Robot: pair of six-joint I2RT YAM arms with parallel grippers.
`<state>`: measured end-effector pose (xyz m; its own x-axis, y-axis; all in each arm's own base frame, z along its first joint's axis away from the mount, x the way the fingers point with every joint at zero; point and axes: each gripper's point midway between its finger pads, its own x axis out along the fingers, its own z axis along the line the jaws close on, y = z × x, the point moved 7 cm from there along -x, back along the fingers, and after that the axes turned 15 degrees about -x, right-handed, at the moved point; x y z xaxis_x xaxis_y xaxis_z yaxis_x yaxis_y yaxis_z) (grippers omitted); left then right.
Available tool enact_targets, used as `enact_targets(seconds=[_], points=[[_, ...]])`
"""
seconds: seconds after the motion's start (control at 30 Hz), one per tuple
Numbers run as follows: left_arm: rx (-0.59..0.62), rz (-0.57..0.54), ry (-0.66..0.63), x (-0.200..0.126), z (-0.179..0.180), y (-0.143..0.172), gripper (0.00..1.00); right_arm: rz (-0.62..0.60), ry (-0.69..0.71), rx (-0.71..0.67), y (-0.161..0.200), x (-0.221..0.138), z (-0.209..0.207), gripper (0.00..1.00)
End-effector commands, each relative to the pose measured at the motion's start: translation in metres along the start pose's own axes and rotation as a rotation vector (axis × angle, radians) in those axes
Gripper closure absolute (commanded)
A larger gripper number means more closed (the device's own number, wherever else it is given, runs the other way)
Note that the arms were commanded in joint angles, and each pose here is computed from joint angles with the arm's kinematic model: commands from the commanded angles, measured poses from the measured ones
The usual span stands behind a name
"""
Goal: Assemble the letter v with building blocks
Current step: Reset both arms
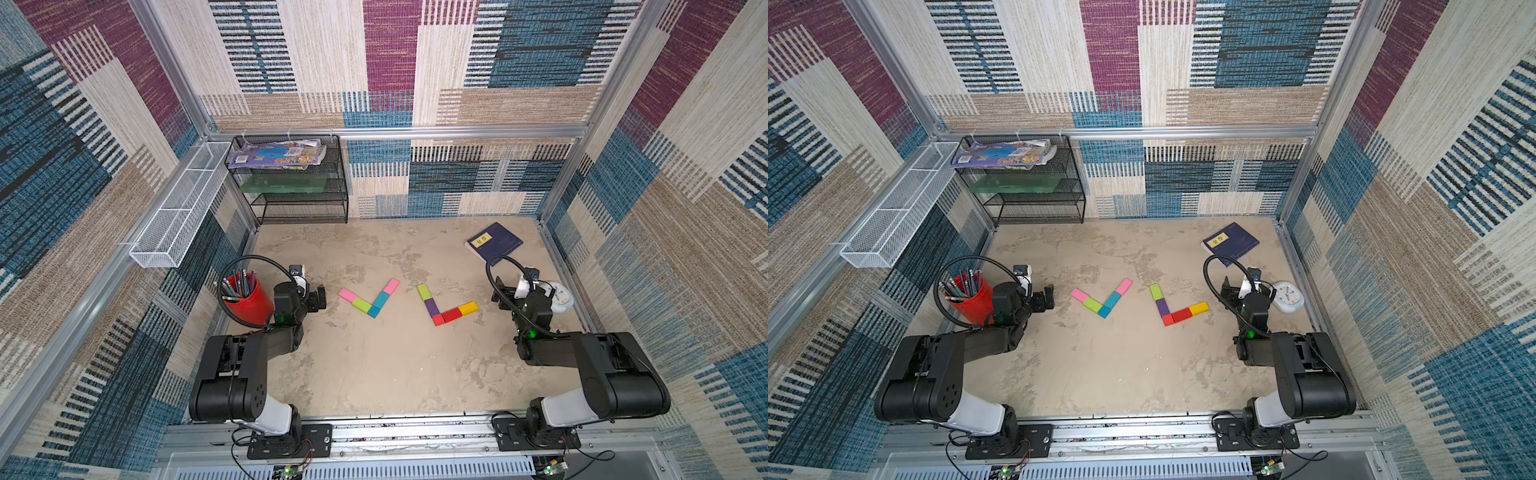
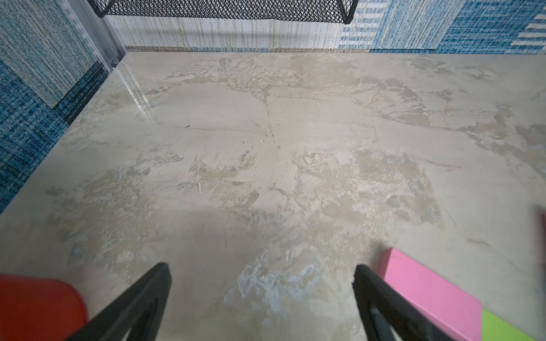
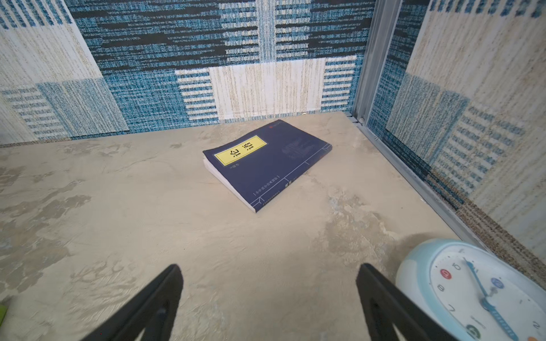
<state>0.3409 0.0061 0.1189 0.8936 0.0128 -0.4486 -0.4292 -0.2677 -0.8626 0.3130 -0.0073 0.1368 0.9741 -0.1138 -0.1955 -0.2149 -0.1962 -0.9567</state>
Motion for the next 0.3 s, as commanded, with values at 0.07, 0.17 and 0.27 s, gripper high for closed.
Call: enact_targets(seconds=[0.07,0.17,0.27], points=[[0.015,0.003,0.003,-0.0002,-0.0003,-0.0007,0.01,-0.057,0.009,-0.002,-0.0115,0.0015,-0.0038,0.05],[0.015,0.004,0.003,-0.0002,-0.0003,-0.0003,0.01,-0.053,0.010,-0.003,-0.0110,0.0018,-0.0039,0.05],[0.015,0.002,0.002,-0.0003,-0.0003,-0.0007,0.01,-0.055,0.011,0.002,-0.0112,0.0016,-0.0055,0.05]])
